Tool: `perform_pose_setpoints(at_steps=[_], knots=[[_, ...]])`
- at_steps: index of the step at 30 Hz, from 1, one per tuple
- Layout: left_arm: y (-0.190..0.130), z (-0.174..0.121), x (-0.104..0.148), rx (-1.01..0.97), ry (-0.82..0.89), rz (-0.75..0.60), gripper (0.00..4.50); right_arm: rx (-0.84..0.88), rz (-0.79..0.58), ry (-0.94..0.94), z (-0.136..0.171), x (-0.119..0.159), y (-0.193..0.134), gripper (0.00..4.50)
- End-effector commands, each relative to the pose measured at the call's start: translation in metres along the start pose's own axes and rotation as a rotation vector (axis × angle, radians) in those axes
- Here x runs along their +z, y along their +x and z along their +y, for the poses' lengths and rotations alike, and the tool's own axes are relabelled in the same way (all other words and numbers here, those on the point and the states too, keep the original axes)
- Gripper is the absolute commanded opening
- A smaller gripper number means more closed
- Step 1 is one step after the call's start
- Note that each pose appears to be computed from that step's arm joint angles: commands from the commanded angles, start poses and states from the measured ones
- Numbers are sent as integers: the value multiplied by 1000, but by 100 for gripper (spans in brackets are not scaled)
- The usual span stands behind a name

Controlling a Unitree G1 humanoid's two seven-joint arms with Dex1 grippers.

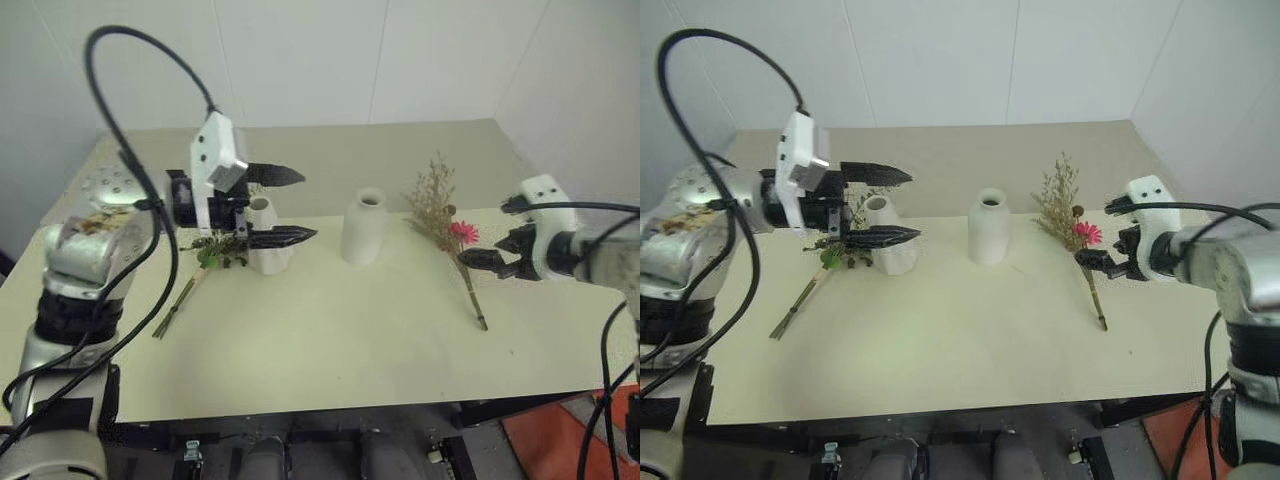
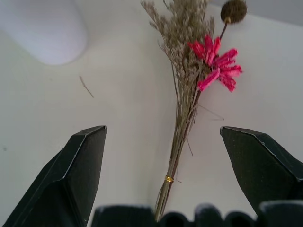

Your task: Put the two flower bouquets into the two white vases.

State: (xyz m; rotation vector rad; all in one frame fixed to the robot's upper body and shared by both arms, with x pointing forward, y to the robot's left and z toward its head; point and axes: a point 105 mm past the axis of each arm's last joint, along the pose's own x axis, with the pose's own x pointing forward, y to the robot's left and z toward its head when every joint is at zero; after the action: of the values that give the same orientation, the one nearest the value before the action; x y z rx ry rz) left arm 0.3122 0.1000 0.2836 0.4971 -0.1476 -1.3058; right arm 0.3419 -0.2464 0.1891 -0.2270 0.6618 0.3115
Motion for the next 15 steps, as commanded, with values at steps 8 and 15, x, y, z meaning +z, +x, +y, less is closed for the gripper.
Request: perform_pose_setpoints(at_steps=[8, 15], knots=[[18, 9, 9, -90, 101, -32, 449, 7, 178, -22, -18, -8, 43, 450], [19, 11, 10, -81, 116, -36, 450, -12, 240, -67, -25, -17, 64, 321]])
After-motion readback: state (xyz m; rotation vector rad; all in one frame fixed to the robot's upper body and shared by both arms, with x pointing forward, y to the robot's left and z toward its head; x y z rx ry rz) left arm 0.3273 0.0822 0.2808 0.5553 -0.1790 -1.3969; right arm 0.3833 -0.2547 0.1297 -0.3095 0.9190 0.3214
